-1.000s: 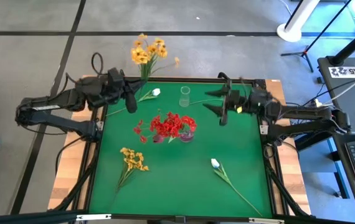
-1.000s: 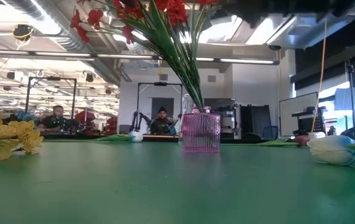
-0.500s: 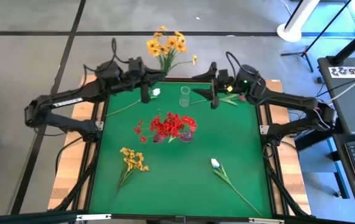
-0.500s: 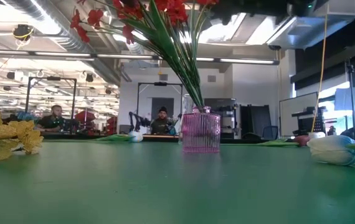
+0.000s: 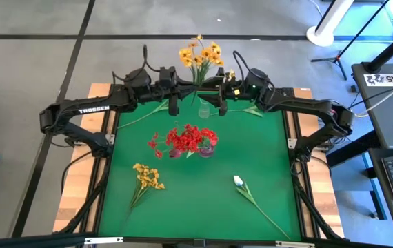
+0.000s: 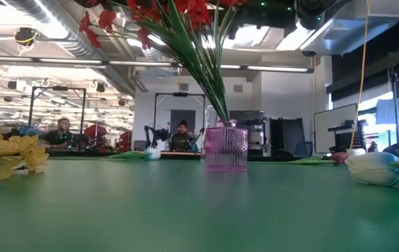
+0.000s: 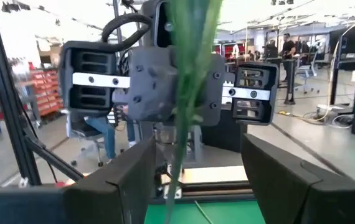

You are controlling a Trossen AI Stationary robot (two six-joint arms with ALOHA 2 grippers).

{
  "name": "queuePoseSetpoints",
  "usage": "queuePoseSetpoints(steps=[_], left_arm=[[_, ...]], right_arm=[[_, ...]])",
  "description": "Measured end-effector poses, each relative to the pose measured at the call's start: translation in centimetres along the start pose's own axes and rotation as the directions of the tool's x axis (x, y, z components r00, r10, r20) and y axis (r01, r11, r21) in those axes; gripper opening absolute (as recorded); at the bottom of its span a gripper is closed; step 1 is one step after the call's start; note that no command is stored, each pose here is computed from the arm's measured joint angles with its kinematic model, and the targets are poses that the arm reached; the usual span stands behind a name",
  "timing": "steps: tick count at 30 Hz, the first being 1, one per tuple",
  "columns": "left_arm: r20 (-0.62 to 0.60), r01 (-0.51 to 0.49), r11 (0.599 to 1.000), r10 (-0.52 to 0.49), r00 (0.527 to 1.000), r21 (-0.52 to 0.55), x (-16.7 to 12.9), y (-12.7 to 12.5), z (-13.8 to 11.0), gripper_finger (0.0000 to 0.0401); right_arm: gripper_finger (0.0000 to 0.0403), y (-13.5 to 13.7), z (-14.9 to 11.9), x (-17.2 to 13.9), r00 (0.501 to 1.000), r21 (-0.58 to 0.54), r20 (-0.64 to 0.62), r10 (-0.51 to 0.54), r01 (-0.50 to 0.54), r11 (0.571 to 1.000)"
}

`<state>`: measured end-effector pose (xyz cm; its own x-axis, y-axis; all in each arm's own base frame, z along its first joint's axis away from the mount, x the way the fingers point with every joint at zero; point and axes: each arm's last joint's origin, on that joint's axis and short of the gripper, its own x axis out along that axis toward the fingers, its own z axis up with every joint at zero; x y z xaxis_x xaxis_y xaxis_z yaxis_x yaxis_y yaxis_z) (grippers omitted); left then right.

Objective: Sort flowers into vase by color
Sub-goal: Put the top yellow flowers into the transparent vase

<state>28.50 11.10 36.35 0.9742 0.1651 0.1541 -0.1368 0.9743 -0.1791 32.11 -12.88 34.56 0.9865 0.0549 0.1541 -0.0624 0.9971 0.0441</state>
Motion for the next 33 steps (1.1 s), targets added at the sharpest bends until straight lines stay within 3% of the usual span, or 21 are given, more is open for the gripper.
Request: queuePoseSetpoints(steps=[6,19,24,33], left_arm=[[-0.004,0.014,1.000,-0.014,1.000,0.006,0.1,-0.4,-0.1,0.0013],[0.000,0.027,1.000,-0.027,1.000,0.013,0.1,-0.6,-0.1,0.0013],[0.025,0.051,0.999,-0.052,0.998,0.017,0.4,-1.2,-0.2,0.0013],[0.044,0.063,0.998,-0.064,0.997,0.023,0.7,-1.4,-0.2,0.0013]], right_arm=[[0.0220,-0.1,-0.2,0.3,0.999,0.034,0.005,0.033,-0.033,0.999],[0.0086,0.1,0.1,0.3,0.997,0.093,0.024,0.079,-0.081,0.992],[0.0078,0.2,0.2,0.3,0.991,0.114,0.028,0.131,-0.133,0.984],[0.0081,0.3,0.2,0.3,0.990,0.129,0.030,0.135,-0.138,0.982]])
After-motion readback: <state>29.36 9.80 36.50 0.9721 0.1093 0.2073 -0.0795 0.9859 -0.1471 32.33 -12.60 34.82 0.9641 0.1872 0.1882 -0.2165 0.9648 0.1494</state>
